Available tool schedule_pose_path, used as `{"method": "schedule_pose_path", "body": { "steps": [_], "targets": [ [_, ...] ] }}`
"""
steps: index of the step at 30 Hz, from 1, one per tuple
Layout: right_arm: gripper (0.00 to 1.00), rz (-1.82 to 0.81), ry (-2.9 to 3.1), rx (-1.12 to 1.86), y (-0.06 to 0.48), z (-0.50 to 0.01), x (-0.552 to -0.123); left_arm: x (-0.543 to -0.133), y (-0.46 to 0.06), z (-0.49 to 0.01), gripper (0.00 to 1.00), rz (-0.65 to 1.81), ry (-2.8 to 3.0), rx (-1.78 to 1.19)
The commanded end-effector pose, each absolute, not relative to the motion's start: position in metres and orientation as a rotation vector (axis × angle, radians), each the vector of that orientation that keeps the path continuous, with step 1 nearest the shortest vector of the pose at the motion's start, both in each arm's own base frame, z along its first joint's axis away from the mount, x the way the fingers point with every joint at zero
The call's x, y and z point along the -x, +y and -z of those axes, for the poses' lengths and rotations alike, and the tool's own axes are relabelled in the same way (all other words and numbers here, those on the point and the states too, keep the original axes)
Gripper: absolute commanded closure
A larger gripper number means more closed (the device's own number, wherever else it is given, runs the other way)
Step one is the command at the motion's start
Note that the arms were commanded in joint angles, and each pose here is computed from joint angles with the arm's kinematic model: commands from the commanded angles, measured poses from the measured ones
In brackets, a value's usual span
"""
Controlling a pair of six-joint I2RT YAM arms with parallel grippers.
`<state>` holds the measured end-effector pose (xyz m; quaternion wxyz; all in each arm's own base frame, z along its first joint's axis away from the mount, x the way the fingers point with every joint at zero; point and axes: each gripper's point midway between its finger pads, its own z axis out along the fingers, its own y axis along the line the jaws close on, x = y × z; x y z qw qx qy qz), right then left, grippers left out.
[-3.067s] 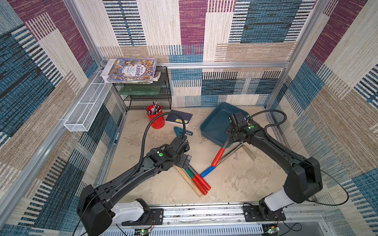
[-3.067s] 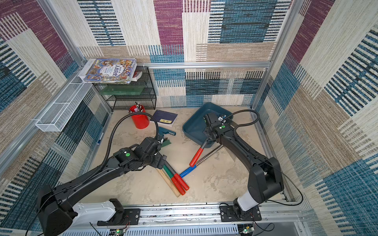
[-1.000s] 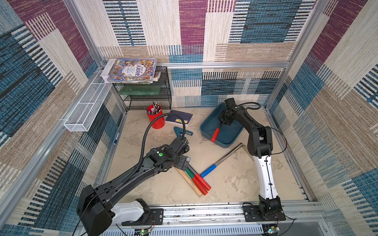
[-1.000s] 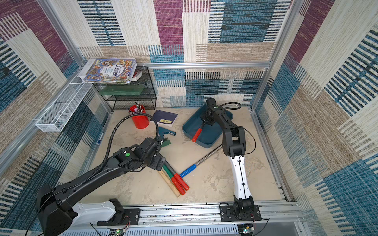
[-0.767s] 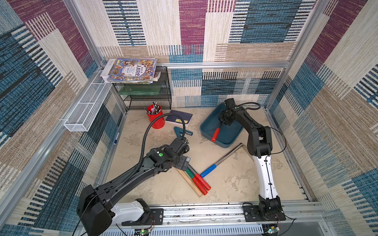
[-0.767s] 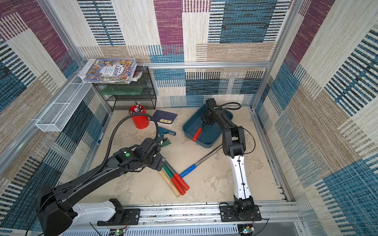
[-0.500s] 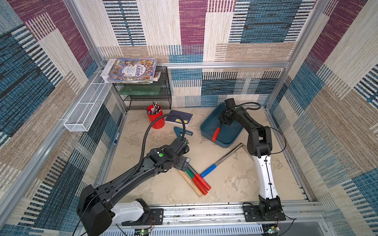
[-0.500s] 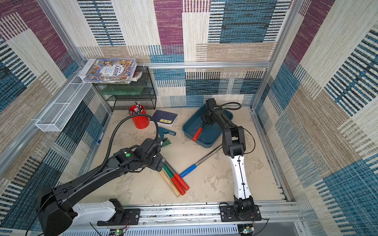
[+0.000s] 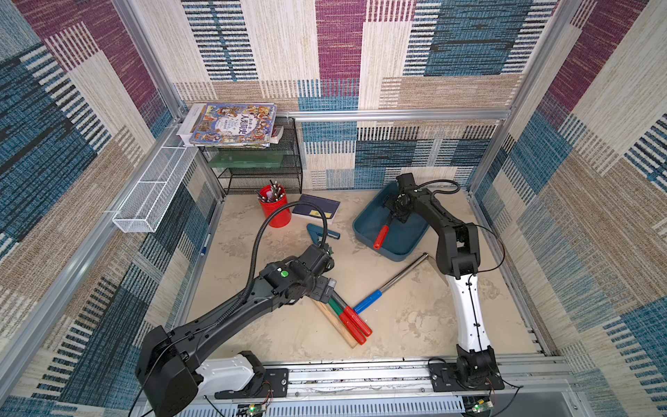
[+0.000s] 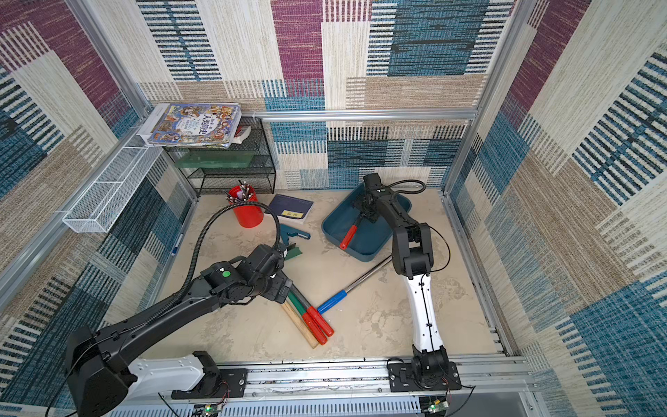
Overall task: Put the small hoe into the storage box
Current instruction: Place the hoe in the storage box.
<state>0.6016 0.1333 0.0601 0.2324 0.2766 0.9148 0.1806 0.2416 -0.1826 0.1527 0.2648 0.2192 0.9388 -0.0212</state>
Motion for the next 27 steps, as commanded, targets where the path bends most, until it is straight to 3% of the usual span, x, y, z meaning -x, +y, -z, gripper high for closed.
{"method": "schedule_pose_path", "body": {
  "steps": [1,4,12,27],
  "targets": [
    [0.09,-0.529,2.483,-0.721,0.137,-0.078,-0.606,-0.241,-0.187,-0.152,0.0,0.092,2.539,-0.588],
    [0.0,-0.545,2.484,-0.711,0.139,-0.083,-0.604,-0.24,-0.189,-0.152,0.0,0.108,2.539,-0.596],
    [0.04,-0.525,2.521,-0.719,0.138,-0.089,-0.591,-0.237,-0.195,-0.153,0.0,0.147,2.548,-0.624],
    [0.01,-0.503,2.454,-0.663,0.132,-0.142,-0.508,-0.236,-0.229,-0.156,0.0,0.311,2.47,-0.808]
  ]
}}
